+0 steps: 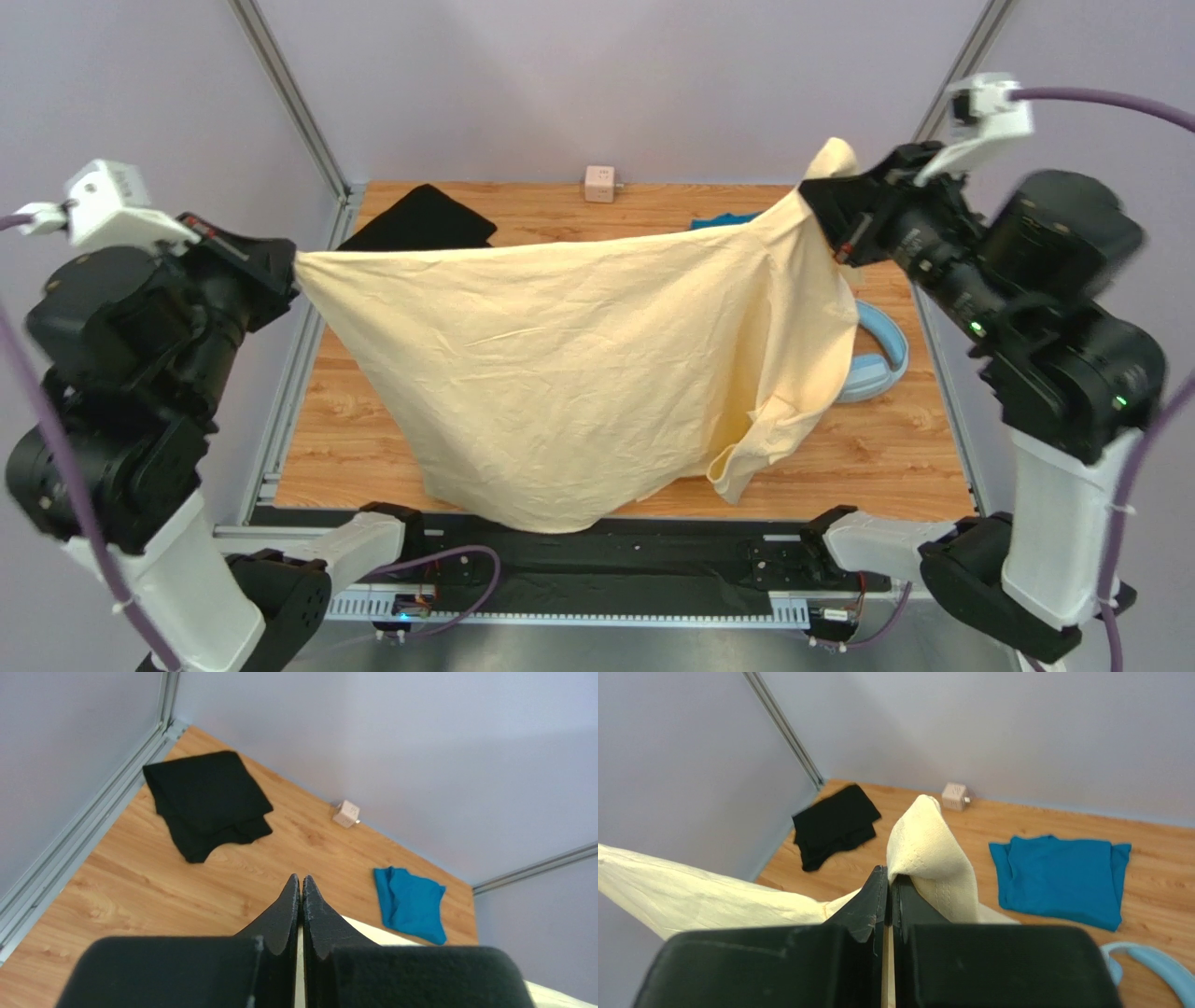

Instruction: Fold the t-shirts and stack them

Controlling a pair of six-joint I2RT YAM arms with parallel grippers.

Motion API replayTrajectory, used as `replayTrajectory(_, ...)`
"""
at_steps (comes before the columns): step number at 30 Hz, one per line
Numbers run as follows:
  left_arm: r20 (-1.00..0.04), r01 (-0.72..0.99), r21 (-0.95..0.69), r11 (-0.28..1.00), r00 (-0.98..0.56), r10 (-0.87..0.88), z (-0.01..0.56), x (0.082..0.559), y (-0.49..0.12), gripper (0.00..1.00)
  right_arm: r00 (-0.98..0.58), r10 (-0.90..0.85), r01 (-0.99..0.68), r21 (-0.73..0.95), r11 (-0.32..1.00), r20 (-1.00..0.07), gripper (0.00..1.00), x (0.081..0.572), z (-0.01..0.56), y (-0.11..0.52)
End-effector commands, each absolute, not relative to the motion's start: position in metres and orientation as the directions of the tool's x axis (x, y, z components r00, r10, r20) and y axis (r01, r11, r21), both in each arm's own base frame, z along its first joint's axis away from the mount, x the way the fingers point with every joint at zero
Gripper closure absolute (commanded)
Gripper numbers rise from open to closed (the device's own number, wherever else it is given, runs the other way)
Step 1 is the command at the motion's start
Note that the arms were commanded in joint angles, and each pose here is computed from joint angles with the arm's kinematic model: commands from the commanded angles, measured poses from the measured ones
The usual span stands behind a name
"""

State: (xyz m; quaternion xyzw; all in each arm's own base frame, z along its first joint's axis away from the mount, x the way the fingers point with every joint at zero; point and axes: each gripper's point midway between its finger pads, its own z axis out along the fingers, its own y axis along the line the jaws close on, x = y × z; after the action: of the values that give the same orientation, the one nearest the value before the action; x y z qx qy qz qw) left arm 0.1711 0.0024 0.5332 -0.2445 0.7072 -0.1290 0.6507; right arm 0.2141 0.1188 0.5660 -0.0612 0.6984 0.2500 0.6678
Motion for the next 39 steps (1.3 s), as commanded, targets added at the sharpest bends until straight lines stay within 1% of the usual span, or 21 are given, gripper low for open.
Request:
replayTrajectory(1, -0.819, -0.298, -0.366, 0.881, -0.346, -0.458, 0.451, 0.202, -0.009, 1.00, -0.234, 0.178, -0.326, 0.250, 0.912, -0.956, 1.00, 0.267, 0.512, 0.135)
replayTrajectory(4, -0.766, -0.325, -0.315, 0.892, -0.468, -0.441, 0.413, 0.226, -0.019, 1.00, -0.374, 0.104, -0.291, 0.223, 0.930, -0.921, 1.00, 0.304, 0.459, 0.153)
replayTrajectory(5, -0.752, -0.335, -0.303, 0.892, -0.490, -0.440, 0.404, 0.232, -0.020, 1.00, -0.421, 0.083, -0.254, 0.205, 0.945, -0.903, 1.00, 0.313, 0.440, 0.151)
replayTrajectory(6, -0.721, -0.359, -0.274, 0.892, -0.537, -0.438, 0.382, 0.237, -0.021, 1.00, -0.464, 0.072, -0.224, 0.195, 0.955, -0.883, 1.00, 0.320, 0.424, 0.151)
replayTrajectory(7, -0.723, -0.371, -0.271, 0.888, -0.531, -0.442, 0.377, 0.240, -0.019, 1.00, -0.535, 0.042, -0.197, 0.173, 0.965, -0.844, 1.00, 0.336, 0.395, 0.156)
replayTrajectory(8, -0.723, -0.379, -0.266, 0.886, -0.530, -0.444, 0.370, 0.242, -0.019, 1.00, -0.586, 0.023, -0.165, 0.148, 0.975, -0.810, 1.00, 0.337, 0.377, 0.151)
replayTrajectory(9, -0.704, -0.398, -0.232, 0.888, -0.561, -0.435, 0.347, 0.244, -0.017, 1.00, -0.619, 0.015, -0.145, 0.134, 0.980, -0.785, 1.00, 0.341, 0.362, 0.150)
replayTrajectory(10, -0.736, -0.410, -0.242, 0.879, -0.512, -0.442, 0.350, 0.245, -0.011, 1.00, -0.670, 0.017, -0.117, 0.128, 0.985, -0.742, 1.00, 0.345, 0.341, 0.150)
replayTrajectory(13, -0.730, -0.453, -0.198, 0.869, -0.524, -0.439, 0.320, 0.247, -0.004, 1.00, -0.713, 0.025, -0.078, 0.115, 0.990, -0.700, 1.00, 0.351, 0.315, 0.146)
replayTrajectory(14, -0.718, -0.458, -0.191, 0.868, -0.538, -0.442, 0.312, 0.248, -0.005, 1.00, -0.743, 0.017, -0.068, 0.100, 0.993, -0.669, 1.00, 0.352, 0.298, 0.146)
replayTrajectory(17, -0.653, -0.479, -0.145, 0.866, -0.611, -0.448, 0.266, 0.249, -0.009, 1.00, -0.798, -0.003, -0.052, 0.063, 0.997, -0.603, 1.00, 0.356, 0.268, 0.146)
replayTrajectory(19, -0.647, -0.482, -0.147, 0.864, -0.613, -0.453, 0.251, 0.256, -0.011, 1.00, -0.820, -0.006, -0.043, 0.051, 0.998, -0.572, 1.00, 0.357, 0.255, 0.146)
replayTrajectory(20, -0.628, -0.494, -0.129, 0.860, -0.630, -0.456, 0.235, 0.255, -0.010, 1.00, -0.836, -0.008, -0.034, 0.037, 0.999, -0.548, 1.00, 0.360, 0.244, 0.146)
replayTrajectory(23, -0.610, -0.521, -0.101, 0.848, -0.641, -0.466, 0.214, 0.261, -0.009, 1.00, -0.858, -0.010, -0.023, 0.019, 1.000, -0.514, 1.00, 0.363, 0.229, 0.148)
replayTrajectory(26, -0.592, -0.543, -0.068, 0.837, -0.653, -0.472, 0.200, 0.266, -0.007, 1.00, -0.859, -0.014, -0.013, -0.006, 1.000, -0.512, 1.00, 0.372, 0.222, 0.147)
replayTrajectory(29, -0.592, -0.551, -0.070, 0.832, -0.648, -0.479, 0.200, 0.268, -0.007, 1.00, -0.871, -0.022, -0.013, -0.022, 1.000, -0.491, 1.00, 0.377, 0.214, 0.148)
replayTrajectory(34, -0.670, -0.565, -0.087, 0.820, -0.576, -0.468, 0.231, 0.270, 0.004, 1.00, -0.873, -0.024, -0.016, -0.019, 1.000, -0.487, 1.00, 0.387, 0.203, 0.154)
replayTrajectory(37, -0.669, -0.575, -0.047, 0.817, -0.589, -0.453, 0.231, 0.275, 0.008, 1.00, -0.882, -0.010, -0.006, -0.011, 1.000, -0.471, 1.00, 0.400, 0.184, 0.162)
replayTrajectory(39, -0.635, -0.577, -0.009, 0.817, -0.628, -0.450, 0.219, 0.277, 0.007, 1.00, -0.877, 0.019, 0.013, 0.016, 1.000, -0.480, 1.00, 0.411, 0.176, 0.170)
